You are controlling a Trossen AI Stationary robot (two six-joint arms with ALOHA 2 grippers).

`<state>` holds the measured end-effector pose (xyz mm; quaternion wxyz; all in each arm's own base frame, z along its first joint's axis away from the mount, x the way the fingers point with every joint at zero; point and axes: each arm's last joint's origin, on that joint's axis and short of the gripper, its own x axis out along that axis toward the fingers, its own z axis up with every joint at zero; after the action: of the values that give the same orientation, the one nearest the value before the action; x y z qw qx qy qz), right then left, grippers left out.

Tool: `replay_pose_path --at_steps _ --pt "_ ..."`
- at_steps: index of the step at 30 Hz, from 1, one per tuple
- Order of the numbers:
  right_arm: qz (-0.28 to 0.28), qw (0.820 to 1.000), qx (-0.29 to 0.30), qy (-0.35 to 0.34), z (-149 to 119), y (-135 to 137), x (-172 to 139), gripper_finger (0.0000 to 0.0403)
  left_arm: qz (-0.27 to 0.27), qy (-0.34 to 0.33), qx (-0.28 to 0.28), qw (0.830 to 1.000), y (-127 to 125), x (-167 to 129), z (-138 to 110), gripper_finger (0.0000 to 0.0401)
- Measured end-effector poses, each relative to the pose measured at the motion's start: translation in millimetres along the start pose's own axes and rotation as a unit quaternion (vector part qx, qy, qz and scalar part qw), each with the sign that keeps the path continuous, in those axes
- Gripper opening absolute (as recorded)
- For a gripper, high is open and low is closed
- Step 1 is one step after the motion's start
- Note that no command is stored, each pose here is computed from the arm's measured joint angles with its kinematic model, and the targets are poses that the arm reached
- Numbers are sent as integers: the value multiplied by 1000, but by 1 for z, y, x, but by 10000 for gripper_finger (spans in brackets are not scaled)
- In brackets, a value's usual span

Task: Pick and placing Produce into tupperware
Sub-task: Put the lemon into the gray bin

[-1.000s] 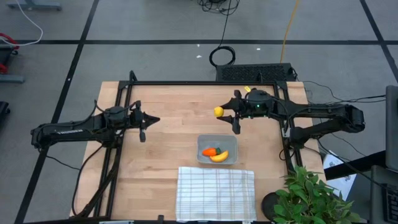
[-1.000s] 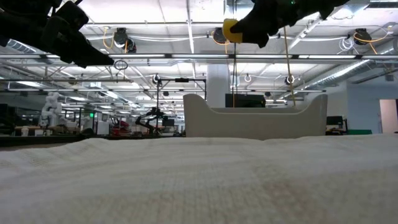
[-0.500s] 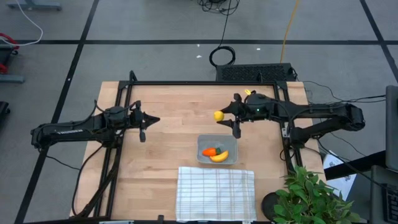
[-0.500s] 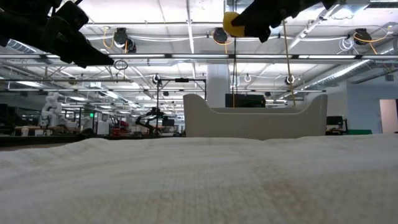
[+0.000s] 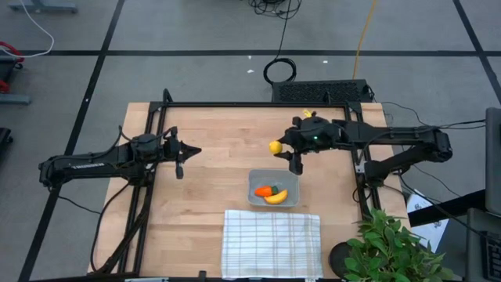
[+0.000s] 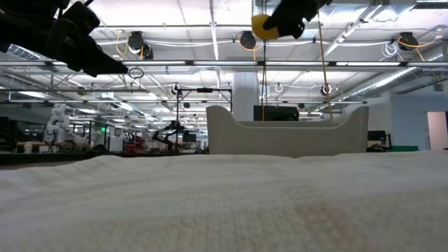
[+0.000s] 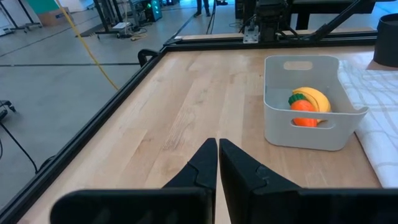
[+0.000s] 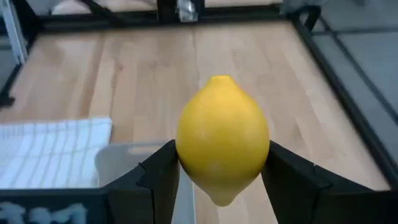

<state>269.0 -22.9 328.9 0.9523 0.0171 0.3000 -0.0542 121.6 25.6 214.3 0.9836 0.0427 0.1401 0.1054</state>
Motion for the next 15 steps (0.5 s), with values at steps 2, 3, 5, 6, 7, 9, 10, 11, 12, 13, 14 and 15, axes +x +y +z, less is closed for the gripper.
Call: replay_pose_path --at_steps 2,3,5,6,7,9,10,11,12,13,14,15 --pt "-1 999 6 44 -4 0 3 187 0 0 0 1000 0 0 0 21" --pt "-2 998 10 63 -6 0 5 187 0 1 0 1000 0 0 0 21" --pt "-4 996 17 85 -5 0 9 187 0 1 0 1000 0 0 0 21" --pt "-4 995 20 100 -5 0 10 187 0 1 -1 1000 0 0 0 21" --pt "-4 993 23 113 -4 1 11 187 0 2 -1 1000 0 0 0 21" --pt "-2 990 23 136 -1 3 14 187 0 0 -1 1000 0 0 0 21" --pt "-1 988 23 153 -1 5 16 187 0 -1 -1 1000 0 0 0 21" --pt "-1 986 22 168 0 6 17 187 0 -1 -1 1000 0 0 0 21" --pt "0 984 22 178 2 8 19 187 0 -1 -1 1000 0 0 0 21" --pt "1 982 21 187 5 10 20 187 0 -1 -1 1000 0 0 0 21" --pt "2 979 21 200 7 11 21 187 0 -1 -1 1000 0 0 0 21" --pt "2 976 21 217 8 13 22 187 0 -1 -1 1000 0 0 0 21"
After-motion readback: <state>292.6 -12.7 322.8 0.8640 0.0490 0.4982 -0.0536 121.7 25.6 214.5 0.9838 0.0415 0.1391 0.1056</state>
